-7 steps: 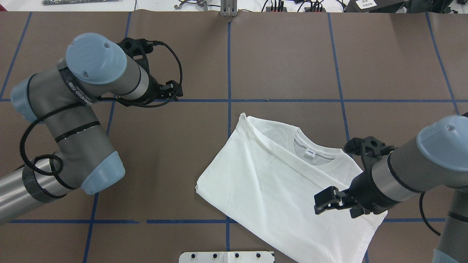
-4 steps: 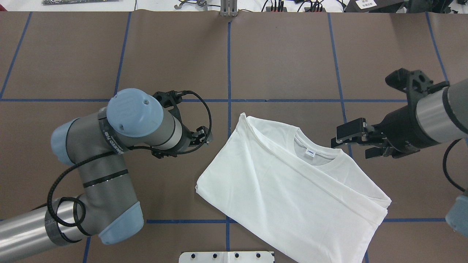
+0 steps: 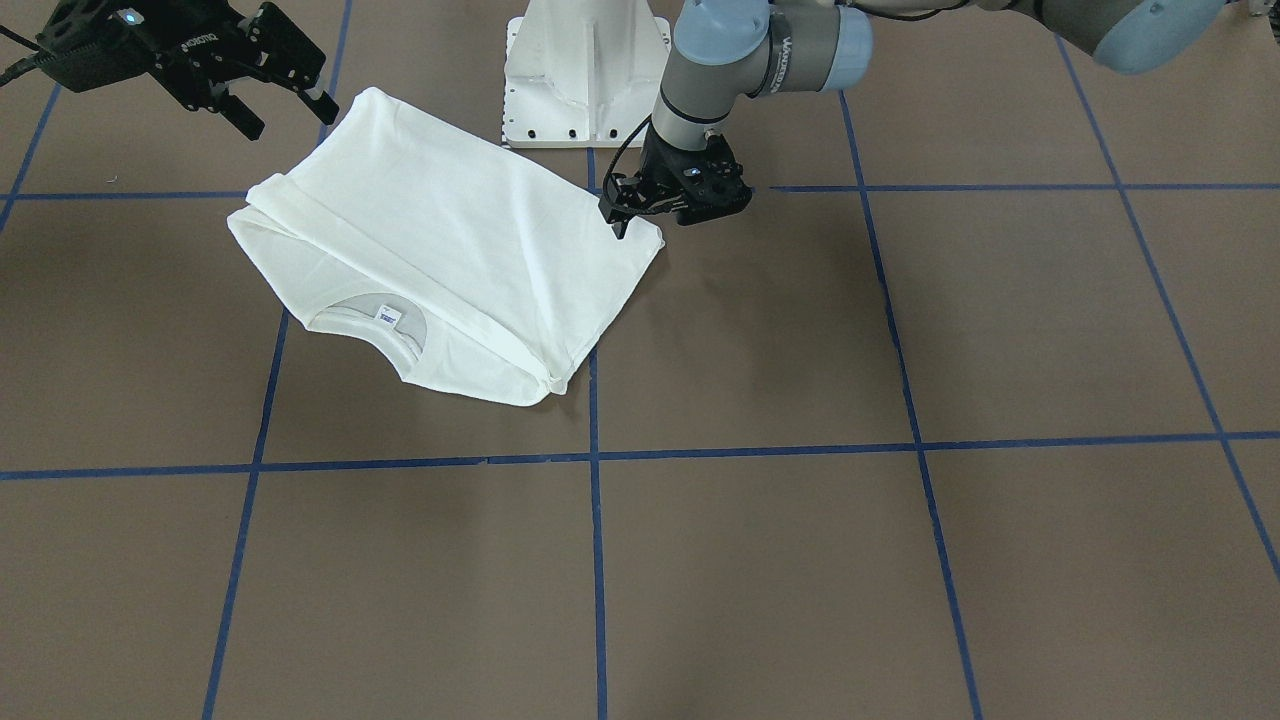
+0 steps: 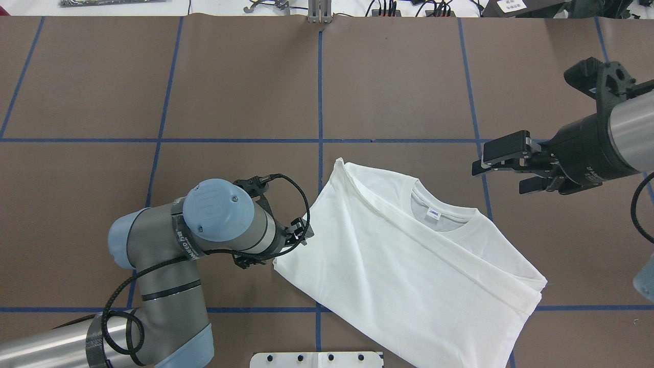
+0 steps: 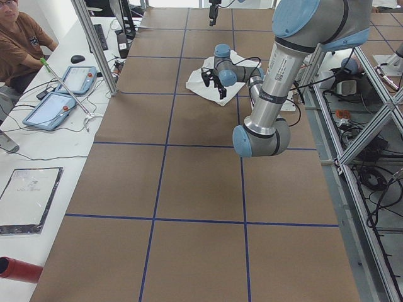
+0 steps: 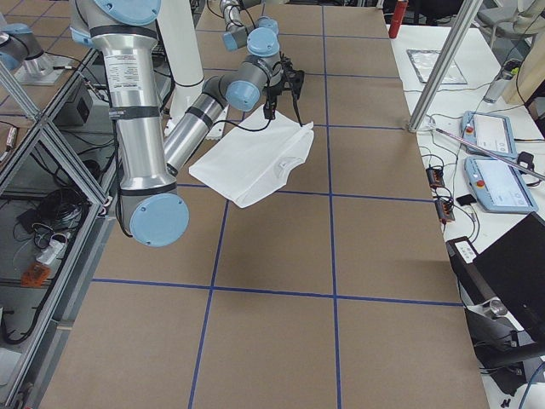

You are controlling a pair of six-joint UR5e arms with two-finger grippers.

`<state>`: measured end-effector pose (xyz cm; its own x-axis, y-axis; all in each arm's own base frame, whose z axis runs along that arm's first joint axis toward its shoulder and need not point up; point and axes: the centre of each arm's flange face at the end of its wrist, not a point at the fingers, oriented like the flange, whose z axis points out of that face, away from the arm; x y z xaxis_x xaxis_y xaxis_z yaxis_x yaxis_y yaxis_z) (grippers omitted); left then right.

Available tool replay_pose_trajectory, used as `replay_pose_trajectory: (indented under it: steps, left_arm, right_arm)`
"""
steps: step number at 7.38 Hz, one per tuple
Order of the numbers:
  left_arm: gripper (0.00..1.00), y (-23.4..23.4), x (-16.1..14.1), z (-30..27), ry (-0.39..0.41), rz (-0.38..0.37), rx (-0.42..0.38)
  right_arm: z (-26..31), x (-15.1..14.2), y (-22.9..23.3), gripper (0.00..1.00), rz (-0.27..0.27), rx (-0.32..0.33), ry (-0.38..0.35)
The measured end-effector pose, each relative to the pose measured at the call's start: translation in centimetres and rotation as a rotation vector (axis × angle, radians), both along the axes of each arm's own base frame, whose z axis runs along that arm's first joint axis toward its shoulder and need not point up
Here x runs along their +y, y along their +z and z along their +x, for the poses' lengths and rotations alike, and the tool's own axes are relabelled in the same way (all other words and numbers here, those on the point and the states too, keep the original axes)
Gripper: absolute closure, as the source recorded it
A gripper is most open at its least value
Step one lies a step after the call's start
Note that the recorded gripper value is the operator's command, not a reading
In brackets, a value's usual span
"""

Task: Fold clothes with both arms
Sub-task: 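Lower the left gripper to the shirt corner nearest it, then grasp the corner with the left gripper and drag it away from the robot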

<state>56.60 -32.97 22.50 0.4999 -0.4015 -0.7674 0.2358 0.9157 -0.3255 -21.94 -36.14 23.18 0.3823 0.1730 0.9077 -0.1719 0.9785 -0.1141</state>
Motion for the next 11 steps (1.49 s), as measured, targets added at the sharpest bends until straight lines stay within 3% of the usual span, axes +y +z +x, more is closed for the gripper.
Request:
replay_pose_trajectory:
  steps: [4,8,9,10,11]
  left_arm:
    - [0.03,0.6,2.0,1.6,0.009,-0.036,0.006]
    - [0.18,1.5,3.0,2.6,0.028,-0.042,-0.014]
    - [0.31,1.7,2.8,2.7,0.025,-0.043,-0.019]
    - [0.55,2.0,2.5,2.8,0.021,-0.044,-0.026]
    - [0.85,2.2,2.1,2.8,0.014,-0.043,-0.031]
  right_arm:
    - [0.0,-0.1,0.1,0.00,-0.001,0.001,0.002]
    - [-0.1,-0.2,0.1,0.00,-0.003,0.004,0.003]
    - [-0.1,-0.2,0.3,0.00,-0.005,0.006,0.005]
    - [-0.1,-0.3,0.3,0.00,-0.006,0.008,0.005]
    - [-0.1,-0.3,0.4,0.00,-0.007,0.008,0.006]
